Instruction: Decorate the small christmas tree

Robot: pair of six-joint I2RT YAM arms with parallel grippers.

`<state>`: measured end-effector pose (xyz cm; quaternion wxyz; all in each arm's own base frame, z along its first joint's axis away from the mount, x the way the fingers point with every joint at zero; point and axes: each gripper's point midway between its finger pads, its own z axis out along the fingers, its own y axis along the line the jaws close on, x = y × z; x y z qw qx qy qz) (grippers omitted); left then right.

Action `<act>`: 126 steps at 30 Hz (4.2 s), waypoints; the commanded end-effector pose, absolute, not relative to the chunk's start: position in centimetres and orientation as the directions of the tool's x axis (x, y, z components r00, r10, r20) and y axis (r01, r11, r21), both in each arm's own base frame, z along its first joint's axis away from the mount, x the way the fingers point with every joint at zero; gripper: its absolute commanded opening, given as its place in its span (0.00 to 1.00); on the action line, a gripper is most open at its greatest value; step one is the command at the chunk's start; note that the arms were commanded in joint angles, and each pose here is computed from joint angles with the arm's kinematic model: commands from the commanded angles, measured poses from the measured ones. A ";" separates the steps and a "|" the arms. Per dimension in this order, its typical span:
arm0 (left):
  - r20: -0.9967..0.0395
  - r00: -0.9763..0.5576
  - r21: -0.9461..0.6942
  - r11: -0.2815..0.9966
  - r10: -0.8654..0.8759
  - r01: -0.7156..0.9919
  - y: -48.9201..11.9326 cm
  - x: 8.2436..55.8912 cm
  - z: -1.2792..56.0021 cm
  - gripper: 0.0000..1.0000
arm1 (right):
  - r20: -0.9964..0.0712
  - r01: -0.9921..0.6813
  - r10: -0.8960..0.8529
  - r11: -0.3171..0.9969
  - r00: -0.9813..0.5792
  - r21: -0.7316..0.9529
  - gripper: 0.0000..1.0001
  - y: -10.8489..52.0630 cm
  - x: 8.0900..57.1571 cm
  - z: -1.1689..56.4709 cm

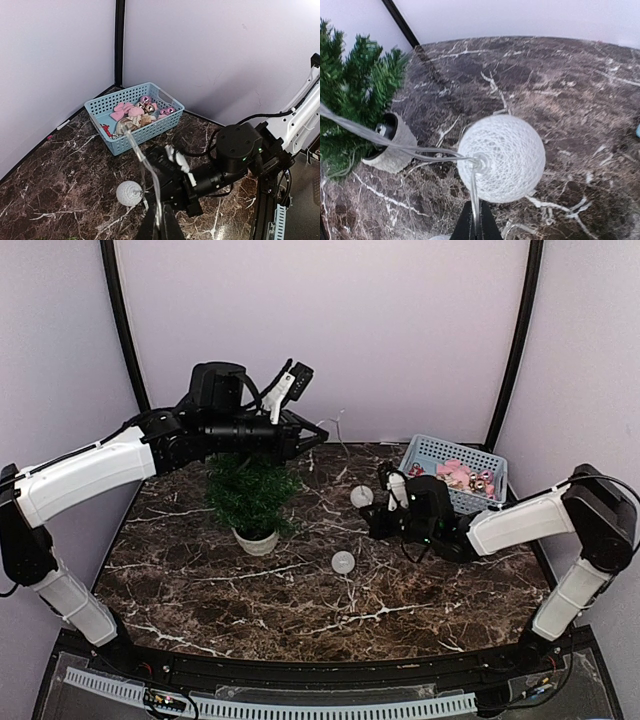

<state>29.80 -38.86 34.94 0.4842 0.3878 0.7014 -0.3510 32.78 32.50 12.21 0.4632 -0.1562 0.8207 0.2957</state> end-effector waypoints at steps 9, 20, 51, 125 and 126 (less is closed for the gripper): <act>-0.986 -0.141 -0.071 0.552 0.085 0.831 -32.8 33.6 38.9 0.00 | -0.933 -0.529 0.093 0.802 -0.349 0.278 0.00 28.7 32.3 24.5; -0.988 -0.151 -0.100 0.662 0.021 0.743 -26.9 31.5 36.9 0.00 | -0.969 -0.677 0.076 0.703 -0.236 0.220 0.00 30.8 30.5 33.4; -0.877 -0.409 -0.404 0.849 -0.253 0.340 -14.4 31.5 27.5 0.00 | -0.995 -0.792 -0.025 0.607 -0.099 0.064 0.00 46.6 36.8 38.7; -0.882 -0.472 -0.332 0.706 0.004 0.626 -18.2 27.6 24.7 0.72 | -0.686 -0.692 -0.249 0.519 -0.684 0.502 0.00 46.3 29.9 21.3; -0.883 -0.470 -0.332 0.701 0.006 0.631 -18.3 27.4 24.8 0.72 | -0.681 -0.694 -0.252 0.505 -0.688 0.513 0.00 46.5 29.6 21.4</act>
